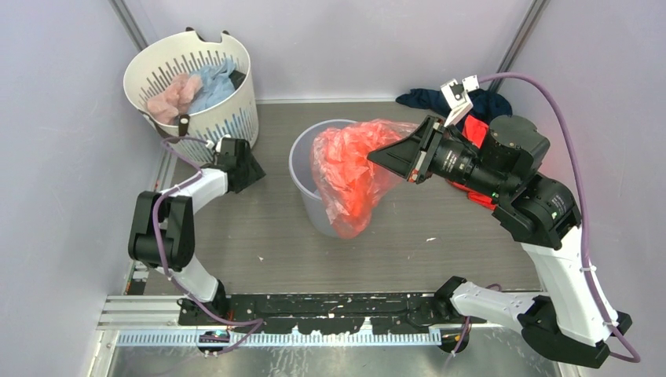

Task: Put the trash bags into the trash bin

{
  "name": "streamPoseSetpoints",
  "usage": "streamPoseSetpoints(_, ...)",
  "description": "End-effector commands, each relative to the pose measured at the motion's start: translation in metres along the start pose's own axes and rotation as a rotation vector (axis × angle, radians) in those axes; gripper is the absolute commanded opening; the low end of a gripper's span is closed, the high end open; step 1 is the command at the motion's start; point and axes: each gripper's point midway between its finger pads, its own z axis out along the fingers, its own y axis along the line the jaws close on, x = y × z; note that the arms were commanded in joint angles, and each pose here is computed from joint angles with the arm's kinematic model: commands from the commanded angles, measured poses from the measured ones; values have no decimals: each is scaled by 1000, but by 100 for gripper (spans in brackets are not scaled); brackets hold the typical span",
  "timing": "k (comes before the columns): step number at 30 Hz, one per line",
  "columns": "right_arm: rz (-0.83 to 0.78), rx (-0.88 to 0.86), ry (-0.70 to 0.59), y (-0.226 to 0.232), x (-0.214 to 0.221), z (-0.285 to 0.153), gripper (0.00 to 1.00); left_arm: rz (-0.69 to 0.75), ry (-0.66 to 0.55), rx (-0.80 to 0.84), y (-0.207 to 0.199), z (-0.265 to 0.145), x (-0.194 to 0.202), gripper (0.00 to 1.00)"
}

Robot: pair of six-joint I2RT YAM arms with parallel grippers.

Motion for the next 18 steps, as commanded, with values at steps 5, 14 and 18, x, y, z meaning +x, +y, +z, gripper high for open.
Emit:
streamPoseSetpoints(5, -69, 23, -11, -4, -2, -4, 1, -56, -107, 86, -24, 22, -62, 59)
streamPoseSetpoints(14, -62, 40, 4, -12, 5, -3, 1, -60, -119, 110, -32, 28, -96, 59)
streamPoseSetpoints(18, -42, 20, -4, -10, 5, -3, 1, -66, -29, 204, -39, -4, -70, 56)
